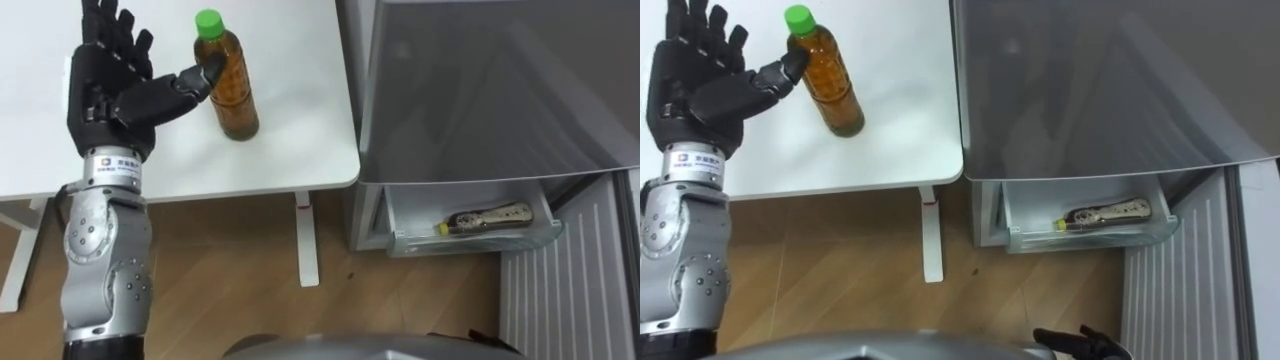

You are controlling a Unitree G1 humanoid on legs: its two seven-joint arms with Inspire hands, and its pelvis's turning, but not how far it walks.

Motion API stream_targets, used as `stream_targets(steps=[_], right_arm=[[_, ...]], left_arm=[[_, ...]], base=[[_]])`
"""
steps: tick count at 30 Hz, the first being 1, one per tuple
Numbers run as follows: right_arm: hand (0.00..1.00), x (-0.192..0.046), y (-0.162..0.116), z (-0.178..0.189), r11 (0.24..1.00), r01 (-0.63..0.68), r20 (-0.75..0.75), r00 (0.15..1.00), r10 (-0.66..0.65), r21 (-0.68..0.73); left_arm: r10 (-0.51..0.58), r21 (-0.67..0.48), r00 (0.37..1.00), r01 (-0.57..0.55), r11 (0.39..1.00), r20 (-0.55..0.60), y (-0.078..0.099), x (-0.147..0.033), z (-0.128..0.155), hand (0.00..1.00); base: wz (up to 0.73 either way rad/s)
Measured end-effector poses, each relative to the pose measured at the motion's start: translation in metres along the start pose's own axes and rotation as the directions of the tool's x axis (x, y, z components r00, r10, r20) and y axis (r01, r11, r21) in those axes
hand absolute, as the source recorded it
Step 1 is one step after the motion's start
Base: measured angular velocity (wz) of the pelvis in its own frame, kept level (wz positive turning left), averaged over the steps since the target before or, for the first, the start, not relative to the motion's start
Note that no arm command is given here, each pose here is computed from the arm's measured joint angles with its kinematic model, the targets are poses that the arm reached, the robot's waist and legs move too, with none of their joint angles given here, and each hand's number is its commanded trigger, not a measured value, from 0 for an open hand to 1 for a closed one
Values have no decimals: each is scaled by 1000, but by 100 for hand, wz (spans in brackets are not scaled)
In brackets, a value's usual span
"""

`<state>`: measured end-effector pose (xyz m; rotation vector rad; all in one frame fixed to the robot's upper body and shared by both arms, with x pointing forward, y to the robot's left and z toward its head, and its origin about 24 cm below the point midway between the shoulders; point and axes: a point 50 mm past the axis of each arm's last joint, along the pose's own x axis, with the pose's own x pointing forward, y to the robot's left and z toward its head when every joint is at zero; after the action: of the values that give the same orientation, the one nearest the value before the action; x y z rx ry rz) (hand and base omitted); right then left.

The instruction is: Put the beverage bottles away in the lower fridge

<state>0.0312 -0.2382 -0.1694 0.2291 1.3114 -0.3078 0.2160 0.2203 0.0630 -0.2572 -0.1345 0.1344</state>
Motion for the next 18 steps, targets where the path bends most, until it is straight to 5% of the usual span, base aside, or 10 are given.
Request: stream_targets(steps=[18], right_arm=[[0, 1, 1, 7, 999, -30, -6, 1000, 30, -27]], left_arm=[[-123, 129, 989, 134, 983, -86, -18, -1, -12, 0]], base=[[0]])
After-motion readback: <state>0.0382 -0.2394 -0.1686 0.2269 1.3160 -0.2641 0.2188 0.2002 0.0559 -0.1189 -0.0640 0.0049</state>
